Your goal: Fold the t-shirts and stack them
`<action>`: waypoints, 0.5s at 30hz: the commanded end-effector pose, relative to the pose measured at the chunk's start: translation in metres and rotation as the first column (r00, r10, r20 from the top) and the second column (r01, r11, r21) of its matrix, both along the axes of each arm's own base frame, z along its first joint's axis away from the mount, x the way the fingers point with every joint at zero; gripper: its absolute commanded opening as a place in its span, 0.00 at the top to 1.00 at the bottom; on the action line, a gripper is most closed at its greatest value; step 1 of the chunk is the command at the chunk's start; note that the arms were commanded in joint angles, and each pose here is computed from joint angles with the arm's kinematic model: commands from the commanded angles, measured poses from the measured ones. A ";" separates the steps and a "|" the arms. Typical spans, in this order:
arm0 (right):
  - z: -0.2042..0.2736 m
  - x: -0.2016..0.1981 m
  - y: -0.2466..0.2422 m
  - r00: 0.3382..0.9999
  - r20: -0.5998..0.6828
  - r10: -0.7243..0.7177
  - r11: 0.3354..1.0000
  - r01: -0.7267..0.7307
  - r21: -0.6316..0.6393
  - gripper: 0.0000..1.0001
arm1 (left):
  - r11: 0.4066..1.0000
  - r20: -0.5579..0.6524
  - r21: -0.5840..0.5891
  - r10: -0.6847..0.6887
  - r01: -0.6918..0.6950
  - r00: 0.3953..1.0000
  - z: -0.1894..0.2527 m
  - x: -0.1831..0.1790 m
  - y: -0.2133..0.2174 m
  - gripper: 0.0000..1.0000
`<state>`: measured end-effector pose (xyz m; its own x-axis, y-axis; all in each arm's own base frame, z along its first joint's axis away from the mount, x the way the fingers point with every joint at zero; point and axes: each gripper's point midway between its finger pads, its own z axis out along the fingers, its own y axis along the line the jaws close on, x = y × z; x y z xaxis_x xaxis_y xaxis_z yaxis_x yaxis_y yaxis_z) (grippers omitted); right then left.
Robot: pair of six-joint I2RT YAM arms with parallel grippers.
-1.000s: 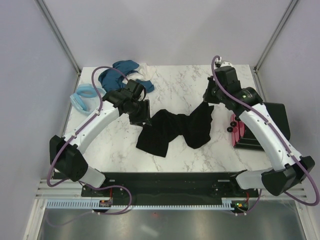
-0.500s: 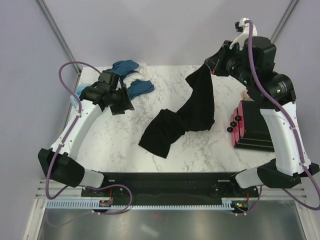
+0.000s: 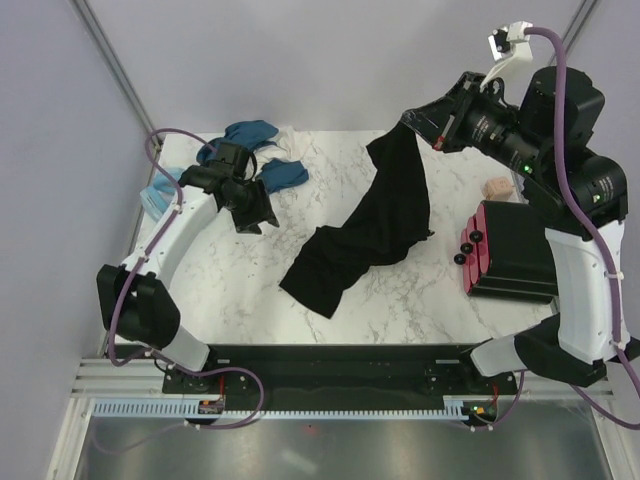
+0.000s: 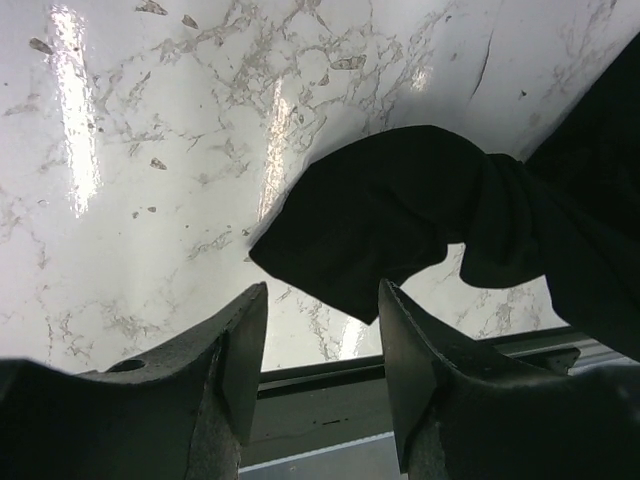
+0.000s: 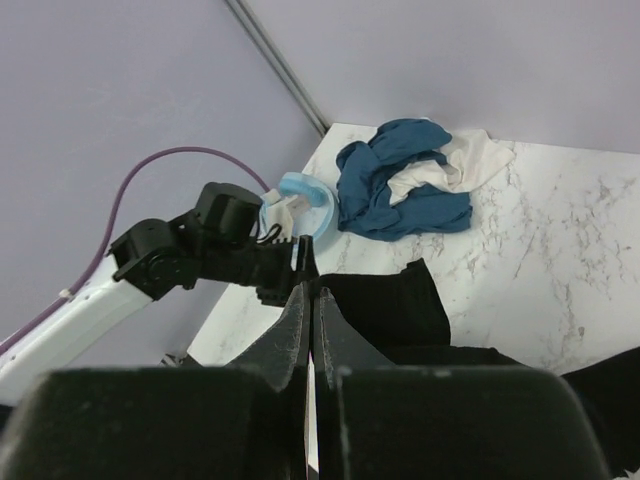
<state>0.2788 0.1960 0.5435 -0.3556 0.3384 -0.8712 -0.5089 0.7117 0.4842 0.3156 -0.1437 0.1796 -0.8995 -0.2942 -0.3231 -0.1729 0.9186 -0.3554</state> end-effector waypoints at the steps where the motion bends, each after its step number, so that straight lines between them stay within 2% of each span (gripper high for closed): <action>1: 0.026 -0.028 -0.013 0.998 0.068 -0.004 0.998 -0.001 0.064 1.00 | 0.994 0.028 -0.075 -0.073 0.075 0.997 -0.002 0.017 -0.019 0.44; 6: 0.013 -0.042 -0.029 0.998 0.031 -0.058 0.997 0.057 0.050 1.00 | 0.979 0.007 -0.164 -0.122 0.121 0.993 -0.004 0.023 -0.043 0.45; 9: -0.005 -0.044 -0.033 0.997 -0.020 -0.073 0.997 0.073 0.014 1.00 | 0.971 0.006 -0.171 -0.166 0.165 0.986 -0.011 0.021 -0.054 0.44; 15: -0.022 -0.052 -0.064 0.977 -0.036 -0.211 0.977 0.210 -0.032 1.00 | 0.980 -0.162 -0.150 -0.154 0.130 0.975 -0.074 0.012 -0.058 0.44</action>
<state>0.2280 0.1549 0.5276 -0.3541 0.3617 -0.8624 -0.4208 0.7620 0.4923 0.3285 -0.1924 0.1393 -0.9554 -0.2164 -0.2008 -0.1065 0.8871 -0.4492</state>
